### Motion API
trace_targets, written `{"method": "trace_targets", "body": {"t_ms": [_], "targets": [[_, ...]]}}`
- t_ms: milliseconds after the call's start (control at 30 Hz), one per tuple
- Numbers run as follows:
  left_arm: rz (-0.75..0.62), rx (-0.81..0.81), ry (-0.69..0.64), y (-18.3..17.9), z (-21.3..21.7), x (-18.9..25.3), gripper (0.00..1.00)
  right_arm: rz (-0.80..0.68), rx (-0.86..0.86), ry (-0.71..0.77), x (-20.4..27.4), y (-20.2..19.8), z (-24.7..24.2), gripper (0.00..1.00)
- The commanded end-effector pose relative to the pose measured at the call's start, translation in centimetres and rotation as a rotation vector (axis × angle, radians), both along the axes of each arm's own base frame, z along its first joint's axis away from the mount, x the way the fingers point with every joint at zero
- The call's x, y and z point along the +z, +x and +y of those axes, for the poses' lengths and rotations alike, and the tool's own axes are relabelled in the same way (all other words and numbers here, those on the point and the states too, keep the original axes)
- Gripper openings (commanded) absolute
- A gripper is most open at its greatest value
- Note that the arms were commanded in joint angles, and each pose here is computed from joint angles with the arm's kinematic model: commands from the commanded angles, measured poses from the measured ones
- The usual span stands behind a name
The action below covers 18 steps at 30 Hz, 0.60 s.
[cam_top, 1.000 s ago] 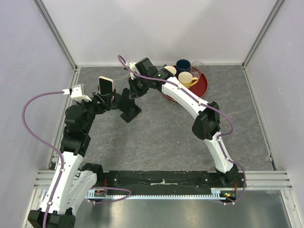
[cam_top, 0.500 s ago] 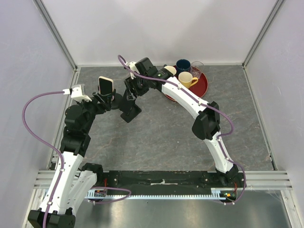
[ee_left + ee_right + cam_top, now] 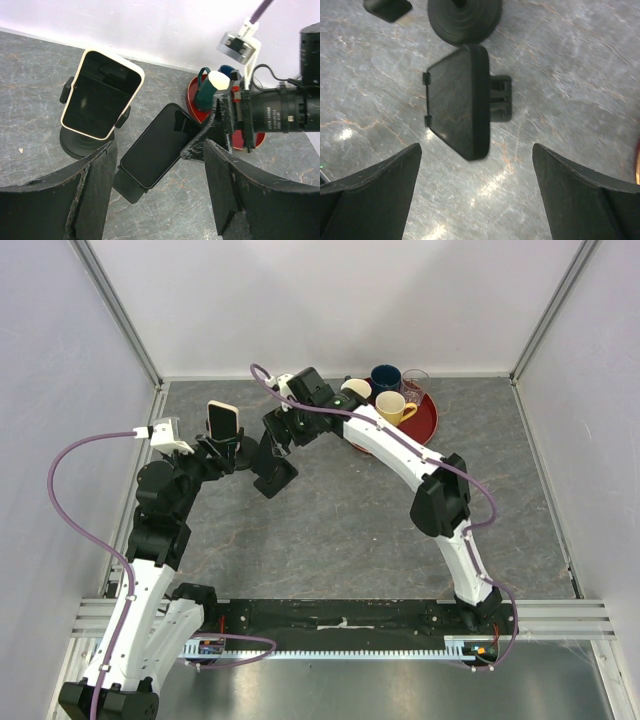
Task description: Place the phone on the phone stand
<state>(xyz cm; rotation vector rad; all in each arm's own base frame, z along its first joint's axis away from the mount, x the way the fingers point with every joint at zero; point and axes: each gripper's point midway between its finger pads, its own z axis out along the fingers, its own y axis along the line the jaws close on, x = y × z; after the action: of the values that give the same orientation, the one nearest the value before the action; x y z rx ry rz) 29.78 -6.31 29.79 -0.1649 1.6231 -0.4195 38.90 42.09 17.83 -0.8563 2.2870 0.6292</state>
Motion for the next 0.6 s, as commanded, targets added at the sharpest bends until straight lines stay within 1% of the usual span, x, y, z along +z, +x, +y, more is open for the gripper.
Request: {"method": "trace_targets", "body": {"t_ms": [0,33,67,100,133,167,200,233,267,300,333,367,400,433,467,500,533,567], "targets": [[-0.038,-0.011,0.028,0.0,0.0,0.8,0.75,-0.160,-0.100,0.031,6.8,0.2,-2.9,0.98],[-0.038,-0.014,0.028,-0.1,-0.1,0.8,0.75,-0.213,-0.127,0.052,9.1,0.0,-3.8,0.98],[-0.039,-0.014,0.027,-0.1,-0.1,0.8,0.75,-0.193,-0.132,0.021,7.5,-0.7,-4.8,0.98],[-0.039,-0.016,0.024,-0.2,-0.1,0.7,0.75,-0.226,-0.132,0.053,9.7,-1.6,-5.7,0.98],[-0.043,-0.017,0.025,-0.2,-0.1,0.8,0.75,-0.264,-0.175,0.039,10.1,-1.4,-6.8,0.98],[-0.049,-0.025,0.023,-0.4,-0.2,0.9,0.75,-0.246,-0.192,-0.004,8.4,-2.0,-8.0,0.98],[-0.054,-0.035,0.022,-0.5,-0.4,0.9,0.75,-0.281,-0.217,0.003,10.1,-2.7,-9.3,0.98],[-0.063,-0.047,0.020,-0.6,-0.6,1.0,0.75,-0.299,-0.266,-0.064,9.1,-2.6,-11.3,0.98],[-0.074,-0.085,0.023,-0.9,-1.2,1.2,0.75,-0.324,-0.293,-0.087,9.6,-2.8,-12.4,0.98],[-0.081,-0.108,0.024,-1.0,-1.6,1.2,0.75,-0.369,-0.340,-0.085,11.5,-3.2,-14.2,0.98],[-0.077,-0.134,0.018,-1.0,-2.1,0.8,0.75,-0.395,-0.388,-0.117,12.1,-3.3,-15.7,0.98],[-0.066,-0.191,0.009,-1.1,-3.1,0.6,0.75,-0.432,-0.465,-0.159,12.7,-3.2,-17.8,0.98],[-0.074,-0.235,-0.010,-1.2,-3.9,1.0,0.75,-0.470,-0.506,-0.141,14.7,-4.0,-19.4,0.98],[-0.075,-0.286,-0.024,-1.5,-4.9,1.2,0.75,-0.480,-0.518,-0.139,15.3,-4.6,-20.3,0.98],[-0.075,-0.390,-0.045,-2.0,-6.5,1.4,0.75,-0.477,-0.503,-0.135,15.2,-5.4,-20.7,0.98],[-0.053,-0.450,-0.100,-2.6,-7.7,1.5,0.75,-0.504,-0.508,-0.079,17.3,-6.9,-21.9,0.98],[-0.045,-0.508,-0.127,-3.1,-8.7,1.6,0.76,-0.499,-0.502,-0.069,16.9,-7.7,-22.4,0.98],[-0.043,-0.601,-0.148,-4.3,-10.0,1.9,0.77,-0.504,-0.495,-0.029,17.3,-8.6,-22.7,0.98]]}}
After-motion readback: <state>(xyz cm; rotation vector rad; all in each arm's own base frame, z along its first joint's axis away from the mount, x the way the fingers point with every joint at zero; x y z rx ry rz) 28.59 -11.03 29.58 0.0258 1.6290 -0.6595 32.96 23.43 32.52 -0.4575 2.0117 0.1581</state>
